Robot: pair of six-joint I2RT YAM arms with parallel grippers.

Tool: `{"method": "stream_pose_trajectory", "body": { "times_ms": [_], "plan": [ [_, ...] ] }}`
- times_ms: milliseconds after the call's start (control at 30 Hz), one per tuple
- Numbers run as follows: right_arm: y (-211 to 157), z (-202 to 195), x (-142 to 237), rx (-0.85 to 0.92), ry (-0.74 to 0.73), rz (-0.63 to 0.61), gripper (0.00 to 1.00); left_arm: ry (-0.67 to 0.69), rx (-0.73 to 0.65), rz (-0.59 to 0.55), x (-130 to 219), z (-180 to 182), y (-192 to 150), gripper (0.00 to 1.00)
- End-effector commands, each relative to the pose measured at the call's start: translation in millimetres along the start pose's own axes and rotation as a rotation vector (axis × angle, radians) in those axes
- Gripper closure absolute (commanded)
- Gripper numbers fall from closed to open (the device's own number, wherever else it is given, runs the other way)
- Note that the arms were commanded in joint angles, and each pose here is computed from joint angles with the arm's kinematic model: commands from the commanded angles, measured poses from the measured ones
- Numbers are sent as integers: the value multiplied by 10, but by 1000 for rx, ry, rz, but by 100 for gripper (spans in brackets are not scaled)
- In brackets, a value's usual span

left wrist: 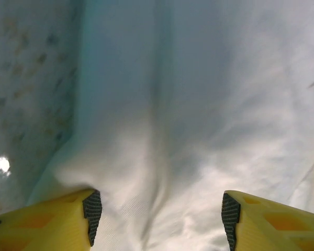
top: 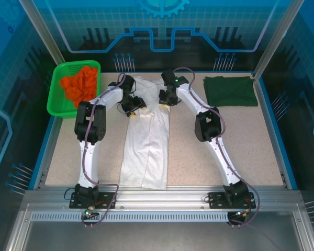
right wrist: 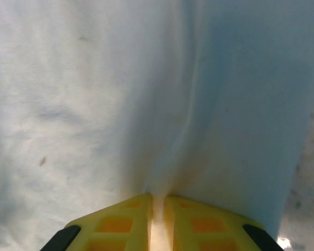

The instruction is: Fold and stack the t-shirts

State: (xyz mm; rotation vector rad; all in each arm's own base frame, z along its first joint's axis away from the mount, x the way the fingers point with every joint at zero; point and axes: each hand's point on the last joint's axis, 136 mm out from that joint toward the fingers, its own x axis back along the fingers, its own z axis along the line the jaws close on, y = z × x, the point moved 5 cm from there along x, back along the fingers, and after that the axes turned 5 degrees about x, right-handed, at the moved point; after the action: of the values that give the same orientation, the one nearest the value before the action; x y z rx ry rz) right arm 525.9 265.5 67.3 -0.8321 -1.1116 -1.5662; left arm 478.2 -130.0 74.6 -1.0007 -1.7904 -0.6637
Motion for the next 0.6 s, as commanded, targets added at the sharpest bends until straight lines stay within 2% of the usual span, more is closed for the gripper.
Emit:
{"method": "stream_pose_trajectory", "body": {
  "times_ms": [0, 167, 333, 433, 467, 567],
  "plan": [
    [-46, -481, -381, -83, -55, 71, 78, 50, 41, 53, -301, 81, -41, 33],
    [232, -659, -341, -129, 16, 9, 59, 80, 53, 28, -293, -32, 111, 25],
    [566, -652, -43, -171, 141, -85, 48, 66, 50, -12, 14, -216, 207, 14],
    [729, -460, 364, -144, 204, -156, 39, 27, 46, -47, 328, -313, 187, 6],
    [759, -399, 555, -131, 200, -180, 33, 5, 45, -61, 461, -342, 172, 3],
    [672, -232, 1230, -43, 138, -212, 29, -147, 52, -54, 951, -445, 108, 1]
  ]
}}
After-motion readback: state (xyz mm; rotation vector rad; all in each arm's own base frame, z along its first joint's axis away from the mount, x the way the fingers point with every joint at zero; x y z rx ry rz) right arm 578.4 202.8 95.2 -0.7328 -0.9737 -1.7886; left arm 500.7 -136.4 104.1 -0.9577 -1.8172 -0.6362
